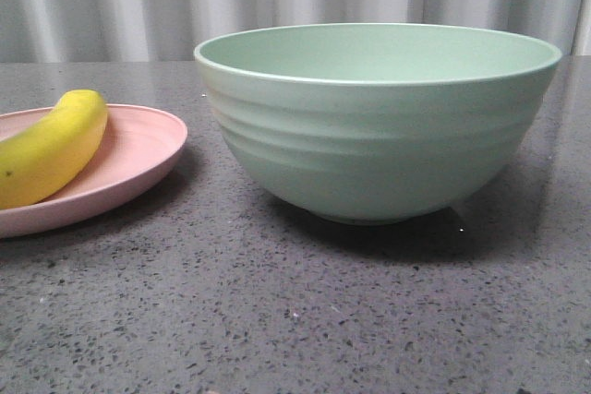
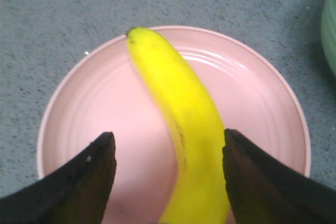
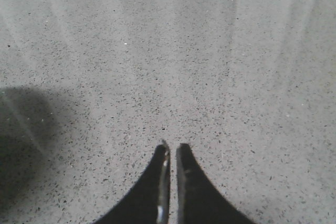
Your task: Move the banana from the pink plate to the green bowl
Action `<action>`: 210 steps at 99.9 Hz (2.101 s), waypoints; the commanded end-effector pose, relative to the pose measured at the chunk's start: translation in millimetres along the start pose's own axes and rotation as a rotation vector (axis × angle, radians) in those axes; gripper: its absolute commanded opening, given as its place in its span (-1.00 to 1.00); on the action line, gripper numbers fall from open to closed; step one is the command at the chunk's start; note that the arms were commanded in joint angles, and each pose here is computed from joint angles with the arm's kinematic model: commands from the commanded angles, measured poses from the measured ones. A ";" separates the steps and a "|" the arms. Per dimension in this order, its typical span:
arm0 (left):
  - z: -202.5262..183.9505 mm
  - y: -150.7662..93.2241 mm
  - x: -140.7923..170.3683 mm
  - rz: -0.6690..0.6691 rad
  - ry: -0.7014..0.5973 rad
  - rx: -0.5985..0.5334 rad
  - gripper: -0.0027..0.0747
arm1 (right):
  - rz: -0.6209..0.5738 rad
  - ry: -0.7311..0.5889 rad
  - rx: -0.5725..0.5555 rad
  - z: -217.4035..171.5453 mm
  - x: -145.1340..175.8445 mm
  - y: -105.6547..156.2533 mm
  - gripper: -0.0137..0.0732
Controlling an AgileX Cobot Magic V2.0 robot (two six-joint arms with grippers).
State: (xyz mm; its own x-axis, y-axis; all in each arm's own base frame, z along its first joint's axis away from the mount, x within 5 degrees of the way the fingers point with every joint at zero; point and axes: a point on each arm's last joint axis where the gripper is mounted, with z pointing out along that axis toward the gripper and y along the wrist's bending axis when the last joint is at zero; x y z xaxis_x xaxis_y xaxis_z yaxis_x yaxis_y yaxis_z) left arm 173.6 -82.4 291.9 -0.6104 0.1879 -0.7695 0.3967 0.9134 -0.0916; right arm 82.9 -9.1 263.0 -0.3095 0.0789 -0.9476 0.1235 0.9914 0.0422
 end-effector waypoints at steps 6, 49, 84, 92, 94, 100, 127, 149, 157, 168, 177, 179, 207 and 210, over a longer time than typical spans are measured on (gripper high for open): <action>4.8 -11.6 -17.9 -0.016 -0.005 0.051 0.13 | 0.002 -0.102 -0.003 -2.3 -18.4 0.6 -0.81; 43.5 -15.5 -19.3 -0.060 0.165 0.067 0.13 | 0.002 -0.102 -0.003 -2.3 -18.4 0.6 -0.81; 63.8 -14.8 -13.4 -0.064 0.245 0.058 0.13 | 0.002 -0.102 -0.003 -2.3 -18.4 0.6 -0.81; 64.4 -14.7 -13.1 -0.064 0.247 0.057 0.13 | 0.002 -0.102 -0.003 -2.3 -18.4 0.6 -0.81; 64.4 -14.7 -13.1 -0.064 0.247 0.057 0.13 | 0.002 -0.102 -0.003 -2.3 -18.4 0.6 -0.81; 64.4 -14.7 -13.1 -0.064 0.247 0.057 0.12 | 0.002 -0.102 -0.003 -2.3 -18.4 0.6 -0.81; 64.4 -14.7 -13.1 -0.064 0.247 0.057 -0.24 | 0.002 -0.102 -0.003 -2.3 -18.4 0.6 -0.81; 60.2 -16.3 -25.5 -0.061 0.215 0.064 -0.42 | 0.002 -0.096 -0.003 -2.3 -17.8 0.6 -0.81; 57.1 -17.3 -34.0 -0.059 0.188 0.067 -0.42 | 0.006 -0.095 -0.004 -2.3 -17.8 0.8 -0.81; 51.1 -18.7 -43.0 -0.056 0.174 0.074 -0.42 | 0.020 -0.086 -0.013 -5.4 -22.9 1.7 -0.81; 44.3 -23.1 -50.5 -0.042 0.160 0.090 -0.42 | 0.034 -0.058 -0.027 -10.8 -32.4 3.6 -0.81; 42.3 -24.8 -52.0 -0.038 0.152 0.096 -0.42 | 0.035 -0.044 -0.029 -11.7 -33.5 3.9 -0.81; 14.6 -64.6 -71.4 0.058 0.051 0.225 -0.42 | 0.054 0.080 -0.231 -14.9 -74.3 24.7 -0.76; 12.2 -70.1 -73.1 0.066 0.044 0.244 -0.42 | 0.071 0.091 -0.270 -13.1 -79.8 28.6 -0.70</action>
State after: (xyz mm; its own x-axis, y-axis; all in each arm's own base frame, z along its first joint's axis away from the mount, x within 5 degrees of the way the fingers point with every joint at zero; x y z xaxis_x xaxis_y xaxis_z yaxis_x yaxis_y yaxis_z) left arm 206.8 -153.9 318.4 -0.6786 0.3126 -0.6647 0.5431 0.8228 -0.1675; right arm 87.9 7.2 318.7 -0.4435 0.1211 -0.8881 -0.0239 0.9889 0.1468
